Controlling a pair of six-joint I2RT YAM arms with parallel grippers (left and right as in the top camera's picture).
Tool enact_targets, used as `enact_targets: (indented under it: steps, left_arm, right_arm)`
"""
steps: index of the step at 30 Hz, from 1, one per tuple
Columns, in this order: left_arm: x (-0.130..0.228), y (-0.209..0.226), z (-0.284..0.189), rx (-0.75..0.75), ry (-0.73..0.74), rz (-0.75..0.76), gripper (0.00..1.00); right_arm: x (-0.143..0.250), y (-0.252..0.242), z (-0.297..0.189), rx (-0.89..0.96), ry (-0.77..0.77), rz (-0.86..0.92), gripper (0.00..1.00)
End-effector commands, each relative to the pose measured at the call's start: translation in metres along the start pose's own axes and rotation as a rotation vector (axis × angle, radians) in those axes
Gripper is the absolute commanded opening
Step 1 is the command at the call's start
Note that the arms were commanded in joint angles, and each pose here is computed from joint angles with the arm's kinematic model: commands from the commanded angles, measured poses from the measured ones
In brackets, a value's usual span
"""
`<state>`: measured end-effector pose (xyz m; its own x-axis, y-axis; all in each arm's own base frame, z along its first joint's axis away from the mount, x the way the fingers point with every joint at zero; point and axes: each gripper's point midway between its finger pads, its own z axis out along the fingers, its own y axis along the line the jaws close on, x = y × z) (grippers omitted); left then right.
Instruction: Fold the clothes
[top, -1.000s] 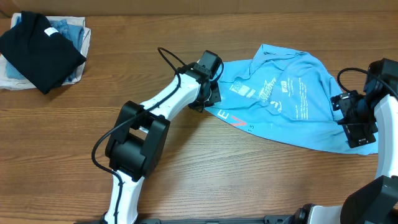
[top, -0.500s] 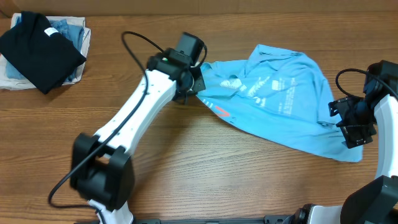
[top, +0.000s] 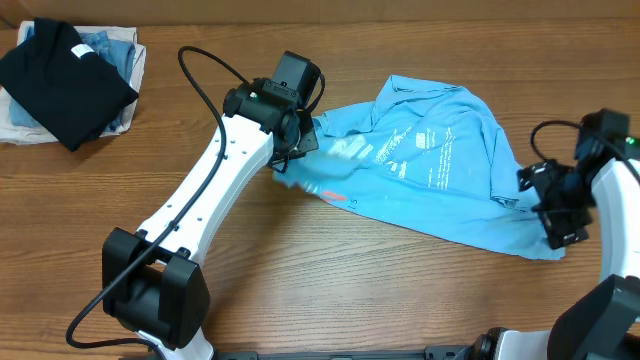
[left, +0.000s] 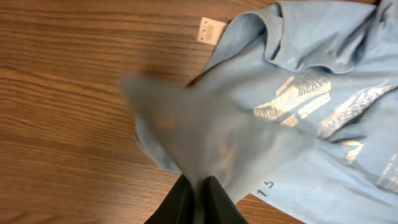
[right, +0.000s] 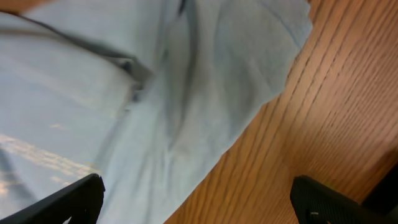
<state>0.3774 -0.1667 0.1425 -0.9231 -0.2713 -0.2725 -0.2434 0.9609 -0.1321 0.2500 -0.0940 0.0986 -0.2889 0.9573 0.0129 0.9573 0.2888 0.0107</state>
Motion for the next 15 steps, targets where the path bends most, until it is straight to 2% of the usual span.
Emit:
enact_targets:
  steps: [1, 6, 15]
  left_arm:
    - [-0.006, 0.009, 0.007, -0.046, -0.006, -0.007, 0.11]
    - [-0.001, 0.011, 0.025, -0.077, 0.030, -0.002, 0.12]
    - [0.009, 0.014, 0.064, -0.128, 0.098, 0.005, 0.12]
  right_arm:
    - [0.012, -0.009, 0.025, 0.023, 0.042, 0.009, 1.00]
    - [0.023, -0.006, 0.049, -0.027, 0.088, 0.001, 1.00]
    - [0.012, 0.012, 0.053, -0.110, 0.038, -0.042, 0.99]
